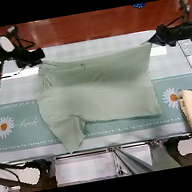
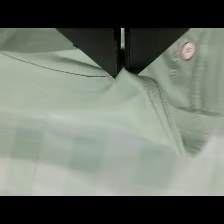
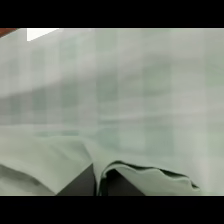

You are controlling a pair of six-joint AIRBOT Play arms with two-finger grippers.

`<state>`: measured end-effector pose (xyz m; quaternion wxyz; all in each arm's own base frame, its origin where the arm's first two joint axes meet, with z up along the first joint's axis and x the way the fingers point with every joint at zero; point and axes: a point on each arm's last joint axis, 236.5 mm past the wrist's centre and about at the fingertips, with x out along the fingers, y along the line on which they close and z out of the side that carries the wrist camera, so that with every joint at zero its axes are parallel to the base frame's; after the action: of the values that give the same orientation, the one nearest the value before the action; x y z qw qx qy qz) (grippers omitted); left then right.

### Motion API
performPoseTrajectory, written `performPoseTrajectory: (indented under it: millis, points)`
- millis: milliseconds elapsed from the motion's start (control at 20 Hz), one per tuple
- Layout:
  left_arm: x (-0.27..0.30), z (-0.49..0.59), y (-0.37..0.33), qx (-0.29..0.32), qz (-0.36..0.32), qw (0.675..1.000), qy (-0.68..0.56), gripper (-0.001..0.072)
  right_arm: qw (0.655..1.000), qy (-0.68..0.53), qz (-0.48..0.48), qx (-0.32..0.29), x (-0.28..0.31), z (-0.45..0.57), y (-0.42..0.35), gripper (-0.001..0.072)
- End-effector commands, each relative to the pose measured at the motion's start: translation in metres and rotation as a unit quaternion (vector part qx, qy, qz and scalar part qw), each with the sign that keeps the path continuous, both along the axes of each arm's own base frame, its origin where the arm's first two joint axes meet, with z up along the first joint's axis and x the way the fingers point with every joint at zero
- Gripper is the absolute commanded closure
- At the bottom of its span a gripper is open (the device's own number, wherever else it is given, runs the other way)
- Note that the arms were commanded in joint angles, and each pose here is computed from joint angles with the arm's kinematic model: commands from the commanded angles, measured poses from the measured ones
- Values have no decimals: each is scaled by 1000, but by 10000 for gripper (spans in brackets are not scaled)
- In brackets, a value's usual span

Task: Fold the shirts.

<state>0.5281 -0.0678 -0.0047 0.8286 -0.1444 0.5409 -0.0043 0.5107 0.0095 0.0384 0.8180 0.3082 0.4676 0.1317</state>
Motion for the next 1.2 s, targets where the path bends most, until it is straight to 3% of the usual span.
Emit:
performPoseTrajectory:
  millis: [0, 200, 400, 650, 800, 850, 900, 950, 1000, 1150]
  points:
    - [5, -28, -28, -58, -16, 998, 34, 686, 998, 45, 2, 41, 9, -35, 6, 690]
    - [-25, -19, -6, -43, -60, 994, 83, 686, 995, 84, 37, 46, -22, -33, 0, 690]
    - [-74, -39, 18, -31, -95, 978, 183, 687, 972, 202, 107, -48, -85, -75, -17, 690]
    - [-131, -84, 30, -19, -118, 950, 288, 686, 963, 237, 116, -58, -105, -105, -8, 690]
    - [-133, -91, 28, -20, -117, 950, 289, 686, 962, 242, 111, -61, -106, -107, -10, 689]
    - [-132, -91, 24, -21, -117, 951, 285, 683, 963, 243, 102, -58, -104, -107, -10, 624]
    - [-132, -90, 21, -21, -120, 951, 286, 581, 963, 248, 92, -54, -104, -106, -9, 363]
    - [-137, -88, 19, -22, -124, 947, 295, 342, 963, 247, 98, -51, -105, -103, -7, 300]
    - [-142, -84, 21, -21, -126, 943, 307, 201, 963, 245, 98, -53, -107, -98, -9, 300]
    - [-147, -59, 39, -28, -86, 948, 304, 200, 968, 225, 72, -82, -115, -63, -36, 301]
